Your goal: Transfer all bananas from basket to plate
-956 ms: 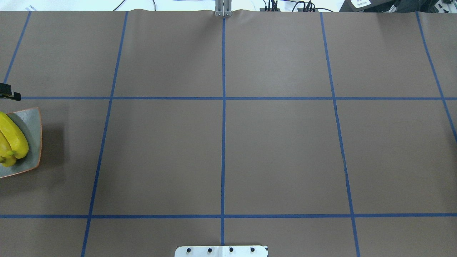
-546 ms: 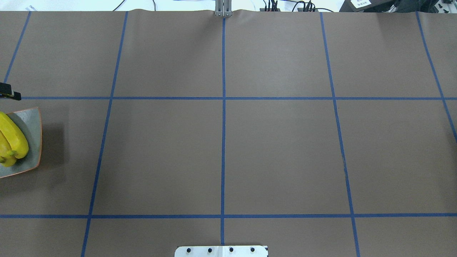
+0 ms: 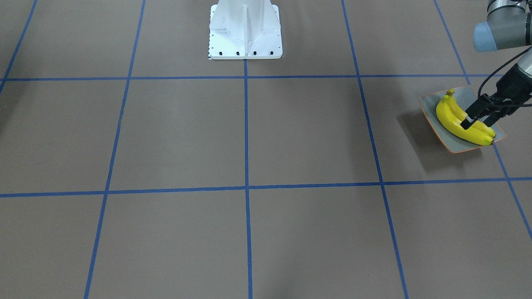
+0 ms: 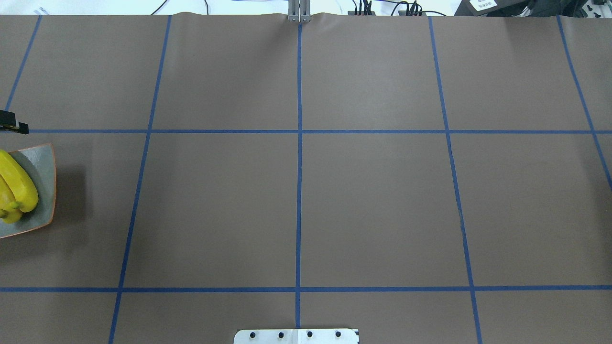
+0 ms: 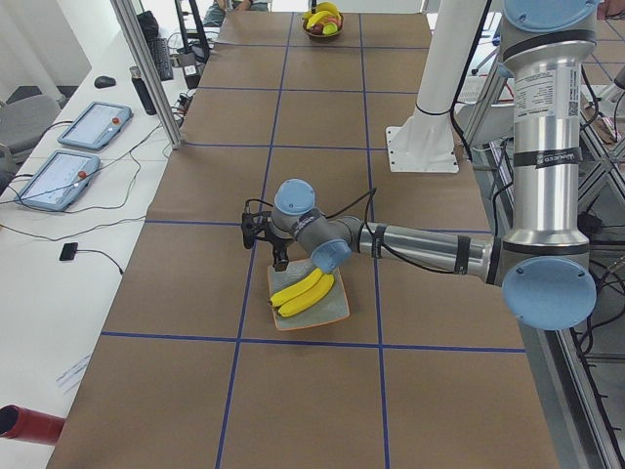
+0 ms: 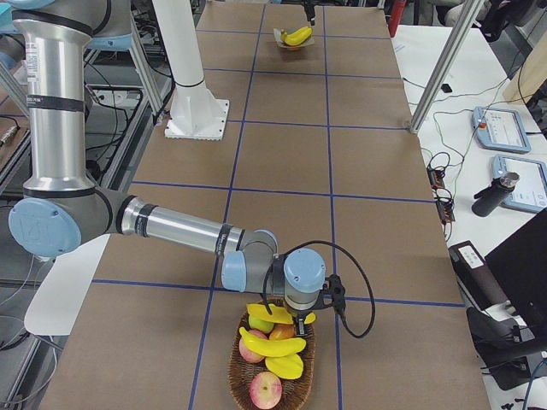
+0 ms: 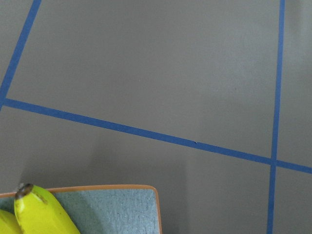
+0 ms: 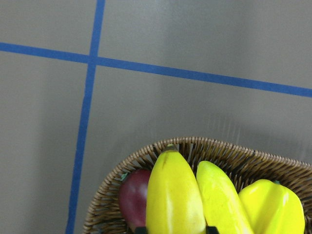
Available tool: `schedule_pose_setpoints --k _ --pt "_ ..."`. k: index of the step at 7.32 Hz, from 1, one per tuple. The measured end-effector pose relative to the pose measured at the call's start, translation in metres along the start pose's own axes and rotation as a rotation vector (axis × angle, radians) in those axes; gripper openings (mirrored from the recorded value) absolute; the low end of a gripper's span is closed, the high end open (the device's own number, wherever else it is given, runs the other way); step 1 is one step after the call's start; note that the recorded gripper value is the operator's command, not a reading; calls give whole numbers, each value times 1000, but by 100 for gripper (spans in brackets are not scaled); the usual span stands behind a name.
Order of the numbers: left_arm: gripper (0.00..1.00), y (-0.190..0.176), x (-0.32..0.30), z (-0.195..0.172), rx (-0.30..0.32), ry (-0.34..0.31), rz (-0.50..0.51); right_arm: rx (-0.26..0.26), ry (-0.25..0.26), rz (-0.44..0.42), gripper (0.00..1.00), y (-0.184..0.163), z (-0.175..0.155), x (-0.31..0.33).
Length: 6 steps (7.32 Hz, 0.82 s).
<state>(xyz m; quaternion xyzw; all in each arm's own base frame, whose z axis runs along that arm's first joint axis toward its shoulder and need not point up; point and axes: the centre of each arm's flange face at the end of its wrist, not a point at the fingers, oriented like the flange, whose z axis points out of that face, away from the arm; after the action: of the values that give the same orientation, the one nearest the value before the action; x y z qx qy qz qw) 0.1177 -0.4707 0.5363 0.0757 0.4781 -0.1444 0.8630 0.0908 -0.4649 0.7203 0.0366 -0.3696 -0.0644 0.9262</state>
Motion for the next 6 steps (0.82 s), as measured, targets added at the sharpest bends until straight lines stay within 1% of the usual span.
schedule_pose_setpoints --k 1,2,3,4,5,6 --pt "100 -2 4 0 2 5 5 11 -4 -5 0 -8 -21 -14" --pt "100 -7 12 0 8 16 15 27 -19 8 0 -15 -33 -25" --pt "100 -16 25 1 15 30 25 48 -49 46 0 -27 -43 -37" --pt "100 -27 43 3 24 48 31 70 -87 80 0 -51 -54 -58" --pt "100 -41 66 5 27 74 32 79 -120 103 0 -81 -62 -88" --pt "100 -52 88 6 14 108 32 83 -141 127 0 -112 -64 -128"
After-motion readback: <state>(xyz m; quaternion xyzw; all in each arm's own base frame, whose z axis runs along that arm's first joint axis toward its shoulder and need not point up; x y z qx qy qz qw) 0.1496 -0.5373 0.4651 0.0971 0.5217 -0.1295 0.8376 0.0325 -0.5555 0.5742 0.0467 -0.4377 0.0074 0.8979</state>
